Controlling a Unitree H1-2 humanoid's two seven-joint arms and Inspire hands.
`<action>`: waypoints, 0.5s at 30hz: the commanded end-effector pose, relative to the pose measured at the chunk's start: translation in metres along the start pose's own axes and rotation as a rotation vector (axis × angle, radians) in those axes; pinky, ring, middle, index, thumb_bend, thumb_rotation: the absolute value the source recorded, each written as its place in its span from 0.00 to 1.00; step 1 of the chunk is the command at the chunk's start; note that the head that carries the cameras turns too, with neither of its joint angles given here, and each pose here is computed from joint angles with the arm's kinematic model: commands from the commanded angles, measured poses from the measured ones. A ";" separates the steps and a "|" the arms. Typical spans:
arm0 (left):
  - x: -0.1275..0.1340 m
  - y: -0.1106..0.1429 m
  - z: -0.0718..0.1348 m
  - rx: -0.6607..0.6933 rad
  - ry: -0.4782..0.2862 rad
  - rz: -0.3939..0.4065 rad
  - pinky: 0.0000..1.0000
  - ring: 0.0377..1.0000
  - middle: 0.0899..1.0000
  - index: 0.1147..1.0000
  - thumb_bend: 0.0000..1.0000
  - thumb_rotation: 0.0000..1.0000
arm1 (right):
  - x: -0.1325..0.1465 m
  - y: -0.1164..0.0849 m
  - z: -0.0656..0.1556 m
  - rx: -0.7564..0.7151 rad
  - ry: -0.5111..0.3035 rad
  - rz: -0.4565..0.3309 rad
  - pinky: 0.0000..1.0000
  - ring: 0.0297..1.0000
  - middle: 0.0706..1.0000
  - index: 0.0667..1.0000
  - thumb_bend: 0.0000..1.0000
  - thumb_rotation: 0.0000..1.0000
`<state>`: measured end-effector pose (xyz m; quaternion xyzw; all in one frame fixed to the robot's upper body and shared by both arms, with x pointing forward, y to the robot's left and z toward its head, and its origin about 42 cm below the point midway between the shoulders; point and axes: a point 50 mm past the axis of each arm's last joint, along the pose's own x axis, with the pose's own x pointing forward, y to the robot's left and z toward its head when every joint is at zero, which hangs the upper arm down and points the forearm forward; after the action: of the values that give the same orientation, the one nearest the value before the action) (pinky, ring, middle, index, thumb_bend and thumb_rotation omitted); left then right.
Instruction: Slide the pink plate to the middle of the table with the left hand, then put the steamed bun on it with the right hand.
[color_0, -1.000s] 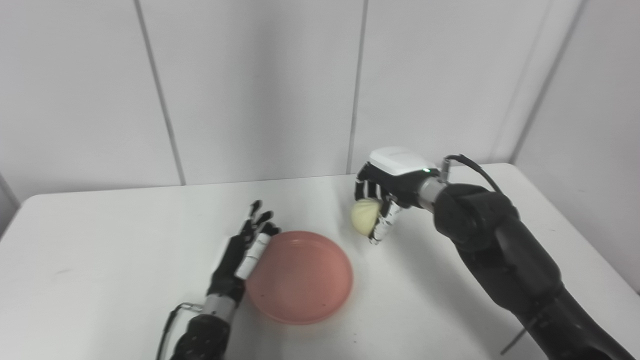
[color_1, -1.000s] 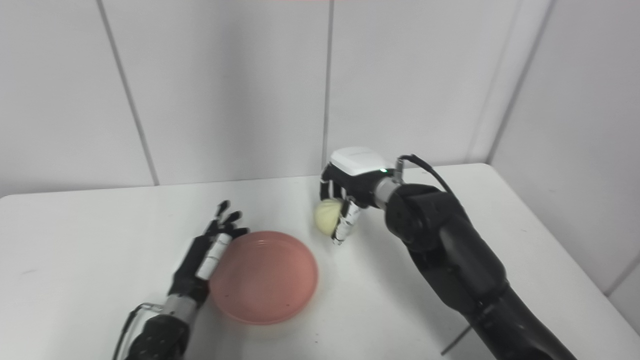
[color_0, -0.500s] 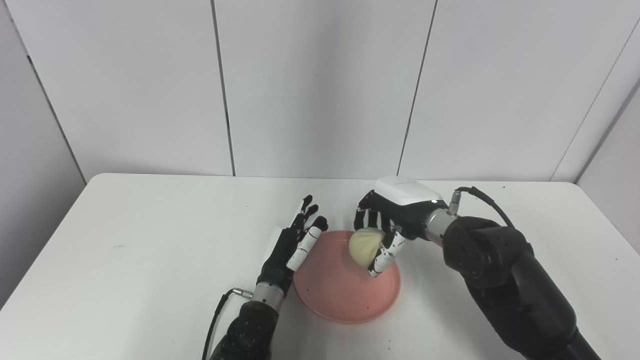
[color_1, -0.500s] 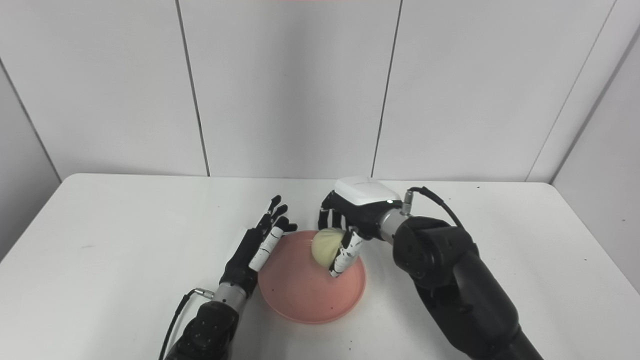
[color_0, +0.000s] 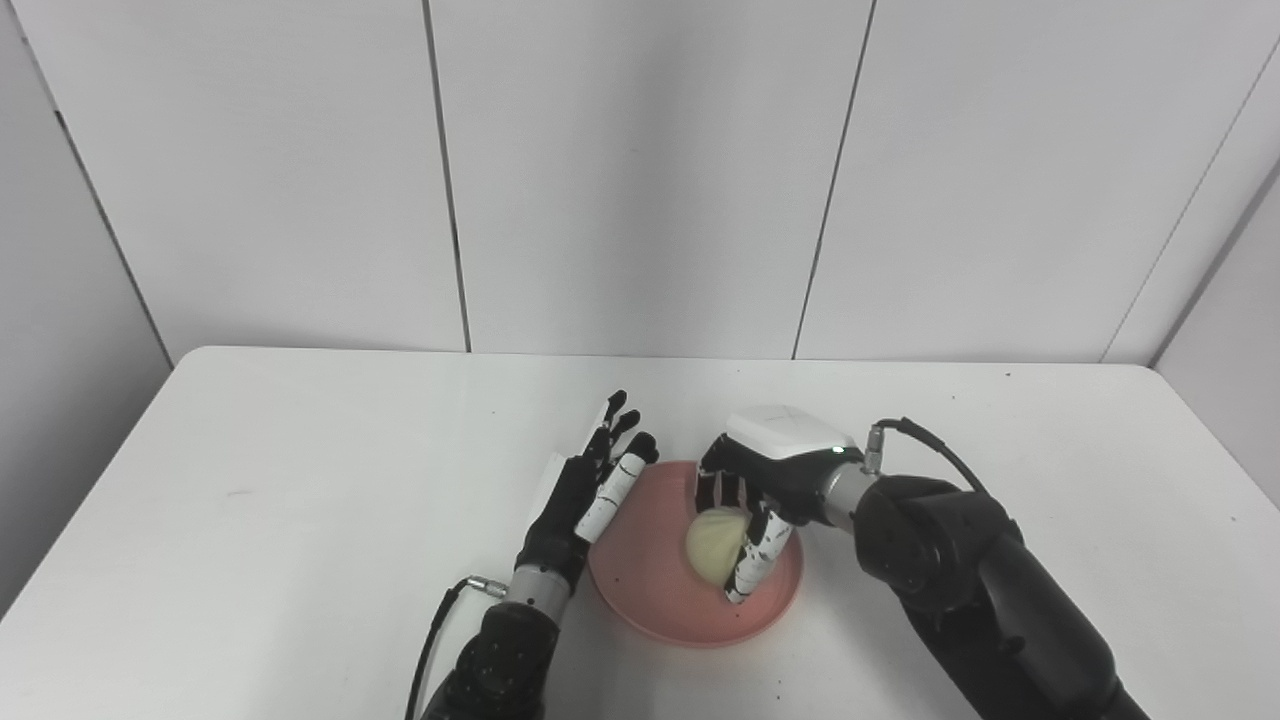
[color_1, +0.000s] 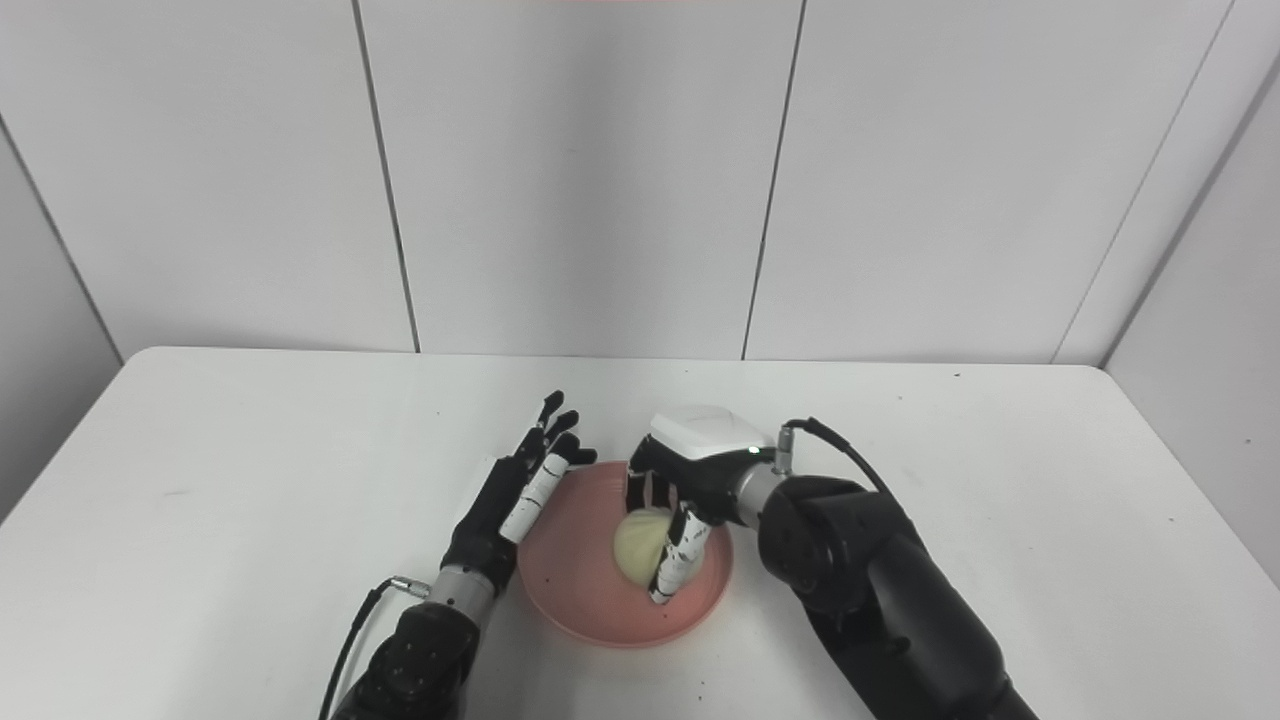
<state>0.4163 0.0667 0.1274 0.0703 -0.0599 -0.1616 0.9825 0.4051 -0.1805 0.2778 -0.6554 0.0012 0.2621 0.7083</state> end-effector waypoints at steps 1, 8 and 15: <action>-0.006 -0.016 -0.009 -0.001 0.040 -0.043 0.78 0.78 0.94 1.00 0.79 0.92 | 0.000 -0.012 -0.001 -0.049 -0.015 -0.058 0.30 0.38 0.41 0.46 0.53 0.00; -0.006 -0.017 -0.010 -0.003 0.040 -0.046 0.81 0.78 0.92 1.00 0.74 0.91 | 0.008 0.003 -0.006 -0.051 -0.023 -0.055 0.33 0.40 0.44 0.45 0.53 0.00; -0.006 -0.017 -0.009 0.000 0.042 -0.052 0.82 0.78 0.93 1.00 0.74 0.92 | 0.013 0.006 -0.006 -0.043 -0.030 -0.074 0.31 0.37 0.42 0.46 0.53 0.00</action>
<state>0.4149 0.0636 0.1270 0.0732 -0.0600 -0.1678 0.9813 0.4119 -0.1853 0.2528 -0.6602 -0.0045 0.2573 0.7057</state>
